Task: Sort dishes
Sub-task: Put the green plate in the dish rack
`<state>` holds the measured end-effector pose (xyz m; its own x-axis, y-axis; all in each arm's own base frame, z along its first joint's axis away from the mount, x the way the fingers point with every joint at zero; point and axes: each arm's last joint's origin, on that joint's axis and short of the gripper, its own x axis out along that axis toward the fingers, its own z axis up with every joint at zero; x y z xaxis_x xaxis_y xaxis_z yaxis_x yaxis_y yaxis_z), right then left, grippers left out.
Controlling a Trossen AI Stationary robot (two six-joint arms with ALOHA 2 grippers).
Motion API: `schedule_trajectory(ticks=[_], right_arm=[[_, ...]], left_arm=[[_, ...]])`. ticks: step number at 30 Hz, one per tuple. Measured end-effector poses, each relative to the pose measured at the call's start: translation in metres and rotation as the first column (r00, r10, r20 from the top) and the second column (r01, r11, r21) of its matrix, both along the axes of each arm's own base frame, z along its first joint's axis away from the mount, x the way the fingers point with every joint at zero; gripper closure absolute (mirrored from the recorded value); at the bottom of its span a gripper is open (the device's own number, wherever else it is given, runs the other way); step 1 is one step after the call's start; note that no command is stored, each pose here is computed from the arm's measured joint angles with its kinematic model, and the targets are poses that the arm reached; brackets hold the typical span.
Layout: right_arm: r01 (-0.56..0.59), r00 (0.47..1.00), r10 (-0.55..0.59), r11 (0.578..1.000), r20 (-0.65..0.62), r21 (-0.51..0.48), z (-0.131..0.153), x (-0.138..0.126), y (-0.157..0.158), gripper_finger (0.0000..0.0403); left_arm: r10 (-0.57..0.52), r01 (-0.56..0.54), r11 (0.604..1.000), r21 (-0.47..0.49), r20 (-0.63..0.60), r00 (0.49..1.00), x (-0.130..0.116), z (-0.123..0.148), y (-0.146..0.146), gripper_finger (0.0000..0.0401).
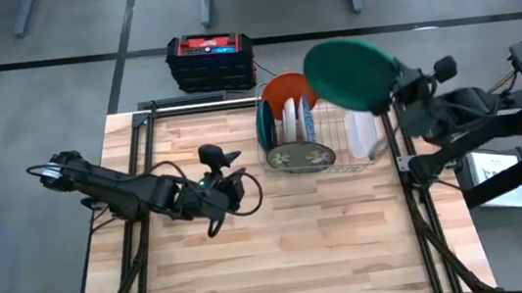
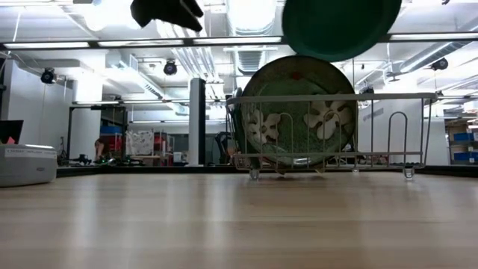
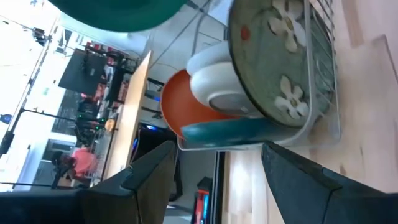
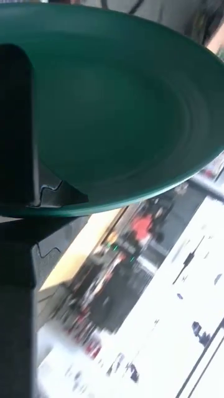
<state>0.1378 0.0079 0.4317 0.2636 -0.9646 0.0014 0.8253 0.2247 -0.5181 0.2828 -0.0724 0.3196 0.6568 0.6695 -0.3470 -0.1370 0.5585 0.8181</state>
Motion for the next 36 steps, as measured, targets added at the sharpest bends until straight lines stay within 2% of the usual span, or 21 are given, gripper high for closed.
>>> schedule_trajectory(ticks=[5,9,15,20,23,25,27,29,31,34,35,36], right_arm=[[0.164,0.981,-0.166,0.986,0.099,0.027,-0.002,0.002,-0.023,0.0403],[0.212,0.964,-0.219,0.975,0.151,0.061,-0.01,0.019,-0.032,0.0403],[0.286,0.957,-0.286,0.958,0.049,0.021,-0.045,0.04,-0.042,0.0403],[0.298,0.95,-0.298,0.954,-0.093,-0.02,-0.068,0.029,-0.043,0.0403],[0.294,0.955,-0.294,0.956,-0.026,-0.002,-0.07,0.016,-0.042,0.0403],[0.286,0.958,-0.286,0.958,0.015,0.006,-0.07,0.01,-0.04,0.0403],[0.269,0.963,-0.269,0.963,0.032,0.01,-0.068,0.007,-0.038,0.0403],[0.245,0.968,-0.245,0.969,0.045,0.014,-0.066,0.004,-0.034,0.0403],[0.207,0.977,-0.208,0.978,0.054,0.018,-0.063,-0.001,-0.029,0.0403],[0.092,0.993,-0.098,0.992,0.065,0.084,-0.061,-0.008,-0.017,0.0403],[0.045,0.996,-0.054,0.992,0.076,0.114,-0.061,-0.01,-0.012,0.0403],[-0.004,0.996,-0.008,0.991,0.088,0.131,-0.06,-0.012,-0.007,0.0403]], left_arm=[[0.006,-0.005,1.0,-0.013,0.041,0.999,0.002,0.014,0.001,0.0171],[0.013,-0.013,1.0,-0.013,0.063,0.998,0.003,0.026,0.004,0.0171],[0.034,-0.034,0.999,-0.011,0.079,0.996,0.005,0.035,0.011,0.0171],[0.063,-0.063,0.998,-0.001,0.062,0.996,0.007,0.032,0.022,0.0171],[0.091,-0.092,0.996,0.007,0.049,0.995,0.01,0.03,0.033,0.0171],[0.052,-0.052,0.999,-0.007,0.043,0.998,0.015,0.032,0.043,0.0171],[-0.11,0.112,0.993,-0.048,0.035,0.993,0.023,0.035,0.054,0.0171],[-0.334,0.335,0.939,-0.074,0.031,0.942,0.029,0.041,0.066,0.0171],[-0.486,0.489,0.87,-0.07,0.057,0.872,0.032,0.054,0.083,0.0171],[-0.568,0.589,0.804,-0.086,0.184,0.802,0.027,0.081,0.119,0.0171],[-0.59,0.626,0.771,-0.115,0.24,0.771,0.024,0.088,0.134,0.0171],[-0.617,0.676,0.721,-0.154,0.301,0.727,0.022,0.093,0.148,0.0171]])
